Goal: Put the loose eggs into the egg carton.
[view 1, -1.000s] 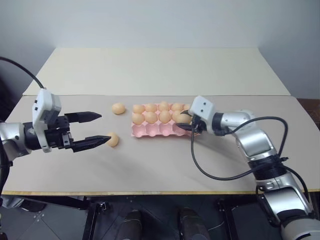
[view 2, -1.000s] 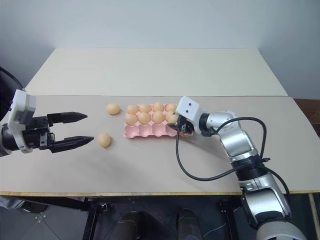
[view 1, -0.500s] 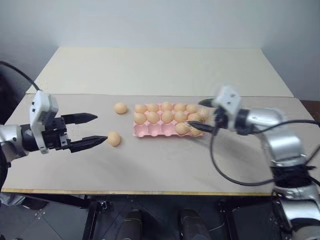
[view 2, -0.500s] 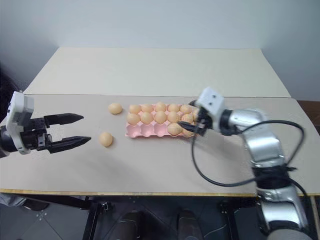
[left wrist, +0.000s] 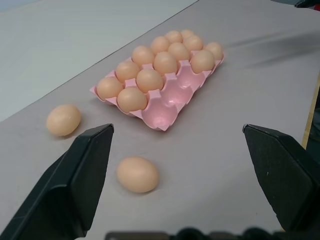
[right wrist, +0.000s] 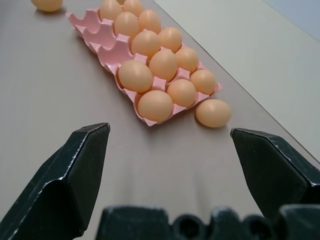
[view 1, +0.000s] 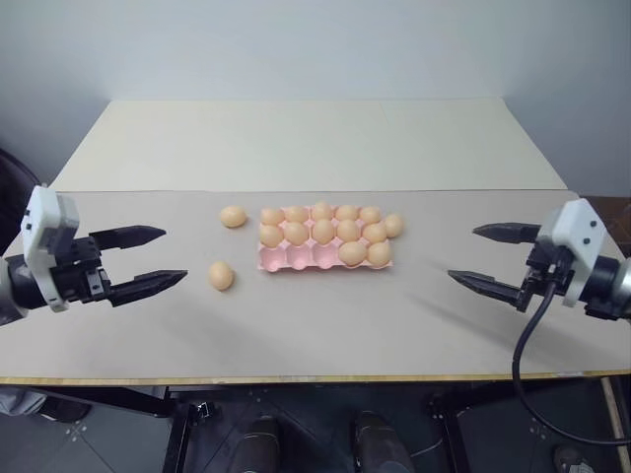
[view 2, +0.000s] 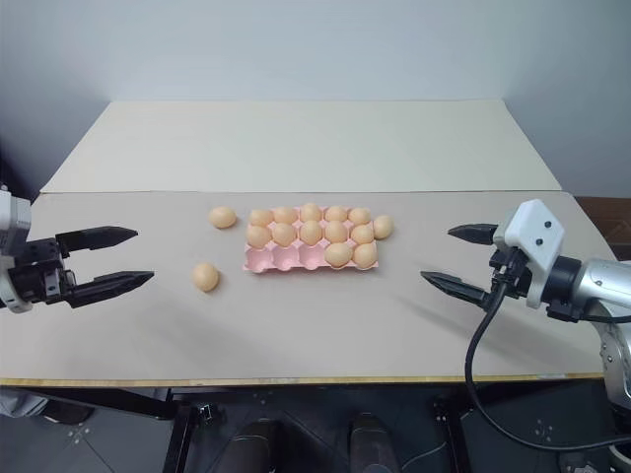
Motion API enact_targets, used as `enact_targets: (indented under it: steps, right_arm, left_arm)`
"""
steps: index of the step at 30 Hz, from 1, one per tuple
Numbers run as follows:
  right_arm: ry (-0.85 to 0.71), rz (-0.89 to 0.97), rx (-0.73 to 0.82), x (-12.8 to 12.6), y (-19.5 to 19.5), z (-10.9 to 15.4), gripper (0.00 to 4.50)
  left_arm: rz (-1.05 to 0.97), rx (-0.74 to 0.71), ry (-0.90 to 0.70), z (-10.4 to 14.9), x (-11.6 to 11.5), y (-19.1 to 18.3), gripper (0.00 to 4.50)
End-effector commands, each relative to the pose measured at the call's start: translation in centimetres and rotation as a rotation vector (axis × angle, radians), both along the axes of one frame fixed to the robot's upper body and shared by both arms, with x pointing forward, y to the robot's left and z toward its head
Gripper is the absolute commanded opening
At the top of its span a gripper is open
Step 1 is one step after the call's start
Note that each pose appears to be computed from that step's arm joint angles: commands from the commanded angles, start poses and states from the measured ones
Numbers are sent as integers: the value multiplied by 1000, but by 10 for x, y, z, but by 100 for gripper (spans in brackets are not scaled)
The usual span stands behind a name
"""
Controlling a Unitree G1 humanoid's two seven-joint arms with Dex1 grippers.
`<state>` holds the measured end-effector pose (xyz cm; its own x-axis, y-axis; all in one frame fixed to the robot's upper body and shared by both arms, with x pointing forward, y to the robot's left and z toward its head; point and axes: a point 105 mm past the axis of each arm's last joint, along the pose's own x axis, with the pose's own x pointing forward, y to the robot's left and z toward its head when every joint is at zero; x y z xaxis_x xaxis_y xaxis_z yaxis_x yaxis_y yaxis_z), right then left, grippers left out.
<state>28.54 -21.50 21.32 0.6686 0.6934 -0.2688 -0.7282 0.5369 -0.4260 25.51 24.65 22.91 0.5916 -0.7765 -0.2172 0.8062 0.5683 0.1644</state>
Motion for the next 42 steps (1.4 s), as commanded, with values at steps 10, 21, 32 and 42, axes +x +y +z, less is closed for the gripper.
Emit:
enact_targets:
  steps: [10,21,32,42]
  right_arm:
    - [-123,-13,-278,112,26,-38,448]
    - [-173,-18,-330,151,49,-47,448]
    - [-156,-37,-306,158,59,-56,355]
    - [-247,-154,-345,151,14,-25,242]
  left_arm:
    - [-56,5,-45,10,2,-18,450]
    - [-47,10,-52,11,-2,-17,450]
    - [-42,26,-62,14,-6,-15,450]
    - [-49,25,-58,9,-3,-18,450]
